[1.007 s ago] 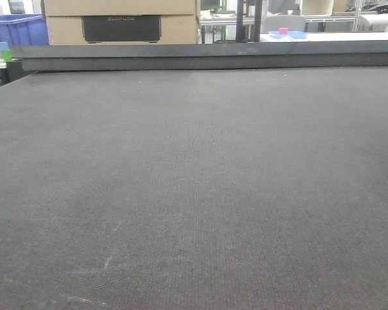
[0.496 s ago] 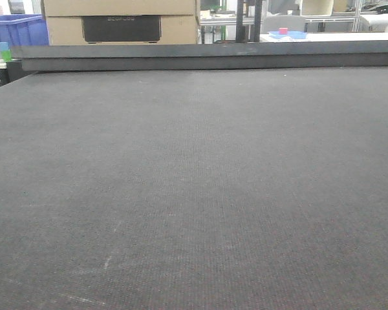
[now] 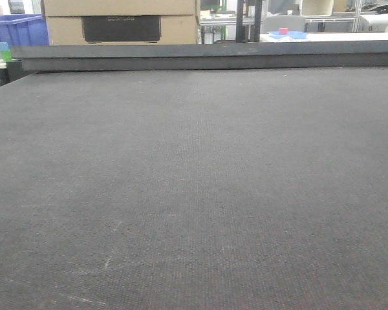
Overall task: Grab PVC pipe and place in blue bin
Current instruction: 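Lift the held clamp up off the table surface, then drive the base away from the table holding the clamp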
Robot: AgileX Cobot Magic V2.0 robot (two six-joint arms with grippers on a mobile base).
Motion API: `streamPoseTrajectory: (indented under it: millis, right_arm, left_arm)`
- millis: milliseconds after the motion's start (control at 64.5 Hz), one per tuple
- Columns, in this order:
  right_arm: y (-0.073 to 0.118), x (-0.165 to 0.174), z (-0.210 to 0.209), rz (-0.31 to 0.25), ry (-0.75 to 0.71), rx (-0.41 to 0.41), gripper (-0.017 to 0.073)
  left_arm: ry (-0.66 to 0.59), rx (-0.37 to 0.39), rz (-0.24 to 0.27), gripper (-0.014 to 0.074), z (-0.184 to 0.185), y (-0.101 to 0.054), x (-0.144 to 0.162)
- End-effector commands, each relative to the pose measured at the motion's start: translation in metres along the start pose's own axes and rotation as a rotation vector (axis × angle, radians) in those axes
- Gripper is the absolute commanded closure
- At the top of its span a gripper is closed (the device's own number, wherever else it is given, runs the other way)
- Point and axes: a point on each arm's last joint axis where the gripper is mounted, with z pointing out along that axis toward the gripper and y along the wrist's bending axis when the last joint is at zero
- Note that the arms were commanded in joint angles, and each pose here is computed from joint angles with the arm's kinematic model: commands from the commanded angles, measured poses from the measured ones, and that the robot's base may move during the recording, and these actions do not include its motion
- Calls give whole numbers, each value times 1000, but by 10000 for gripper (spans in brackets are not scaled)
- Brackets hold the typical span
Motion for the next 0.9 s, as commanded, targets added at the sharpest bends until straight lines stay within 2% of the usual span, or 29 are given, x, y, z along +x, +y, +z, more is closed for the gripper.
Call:
streamPoseTrajectory:
  millis: [0,883]
  right_arm:
    - [-1,-3,-1,-10,-37,7,722]
    - [-1,-3,-1,-10,-37,7,722]
  left_arm:
    - [-36,5,-7,704,-1,0,-3]
    - [-36,5,-7,704,-1,0,-3]
